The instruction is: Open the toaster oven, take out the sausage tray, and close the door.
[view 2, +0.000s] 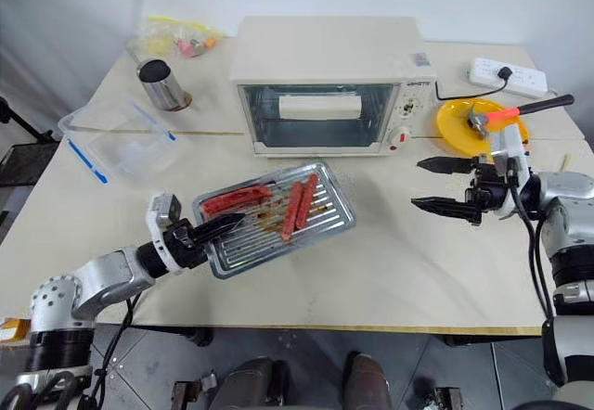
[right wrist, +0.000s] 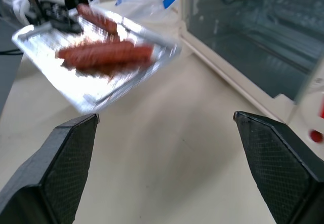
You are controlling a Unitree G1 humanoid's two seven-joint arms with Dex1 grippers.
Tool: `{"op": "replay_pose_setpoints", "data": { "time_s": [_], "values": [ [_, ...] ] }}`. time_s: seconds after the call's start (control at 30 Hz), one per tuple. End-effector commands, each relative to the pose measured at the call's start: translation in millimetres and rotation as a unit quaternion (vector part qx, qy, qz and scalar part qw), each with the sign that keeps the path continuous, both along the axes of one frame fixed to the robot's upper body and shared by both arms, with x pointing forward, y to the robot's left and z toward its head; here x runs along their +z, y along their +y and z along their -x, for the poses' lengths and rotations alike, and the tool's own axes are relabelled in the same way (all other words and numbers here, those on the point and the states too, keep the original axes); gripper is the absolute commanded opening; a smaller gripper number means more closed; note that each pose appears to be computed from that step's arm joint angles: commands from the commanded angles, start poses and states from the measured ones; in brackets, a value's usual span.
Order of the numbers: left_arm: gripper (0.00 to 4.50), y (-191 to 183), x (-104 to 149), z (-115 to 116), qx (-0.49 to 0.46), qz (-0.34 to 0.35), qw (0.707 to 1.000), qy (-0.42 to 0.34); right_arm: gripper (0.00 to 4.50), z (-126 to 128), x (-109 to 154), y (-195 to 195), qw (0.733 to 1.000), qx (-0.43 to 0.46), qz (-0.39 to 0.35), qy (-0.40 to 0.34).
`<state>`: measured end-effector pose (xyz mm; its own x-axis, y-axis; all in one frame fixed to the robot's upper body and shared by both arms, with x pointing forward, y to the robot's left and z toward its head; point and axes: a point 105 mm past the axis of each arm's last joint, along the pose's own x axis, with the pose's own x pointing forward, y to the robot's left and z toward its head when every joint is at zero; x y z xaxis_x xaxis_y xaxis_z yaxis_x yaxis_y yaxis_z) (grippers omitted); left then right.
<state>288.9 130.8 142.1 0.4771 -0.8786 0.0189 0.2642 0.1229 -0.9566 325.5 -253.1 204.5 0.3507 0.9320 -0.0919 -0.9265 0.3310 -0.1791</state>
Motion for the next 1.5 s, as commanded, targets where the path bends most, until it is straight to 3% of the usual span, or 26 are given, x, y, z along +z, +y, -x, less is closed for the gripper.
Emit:
{"op": "replay_pose_setpoints", "data": {
  "time_s": [0.03,0.4,0.57,0.67,0.9,1.07,1.13,1.27,1.33,1.43,1.5],
  "values": [
    [0.00,-14,13,-8,-0.060,0.002,0.998,-0.010,4.45,11,6,-6,0.999,0.023,0.005,-0.033],
    [0.00,-58,2,-54,-0.112,-0.051,0.992,0.006,4.45,15,24,-9,0.997,0.018,-0.019,-0.075],
    [0.00,-64,-4,-60,-0.133,-0.084,0.988,-0.006,4.45,14,24,-9,0.997,0.015,-0.017,-0.078],
    [0.60,-65,-10,-62,-0.144,-0.109,0.984,-0.007,4.50,12,25,-8,0.996,0.015,-0.016,-0.082],
    [2.74,-48,-8,-63,-0.157,-0.149,0.976,-0.022,4.50,10,29,-5,0.996,0.017,-0.017,-0.086],
    [4.25,-5,4,-67,-0.135,-0.206,0.967,-0.061,4.50,8,28,-5,0.996,0.015,-0.008,-0.083],
    [4.48,19,11,-72,-0.113,-0.239,0.960,-0.092,4.50,6,28,-5,0.997,0.014,-0.005,-0.080],
    [4.48,43,24,-74,-0.120,-0.298,0.926,-0.196,4.50,4,26,-3,0.997,0.016,0.001,-0.074],
    [4.48,50,39,-78,-0.107,-0.311,0.897,-0.297,4.50,3,25,-2,0.997,0.018,0.005,-0.073],
    [4.48,55,63,-78,-0.073,-0.310,0.821,-0.474,4.50,1,23,0,0.997,0.020,0.017,-0.073],
    [4.48,66,46,-70,-0.105,-0.368,0.772,-0.508,4.50,1,19,1,0.997,0.024,0.033,-0.073]
  ]
}}
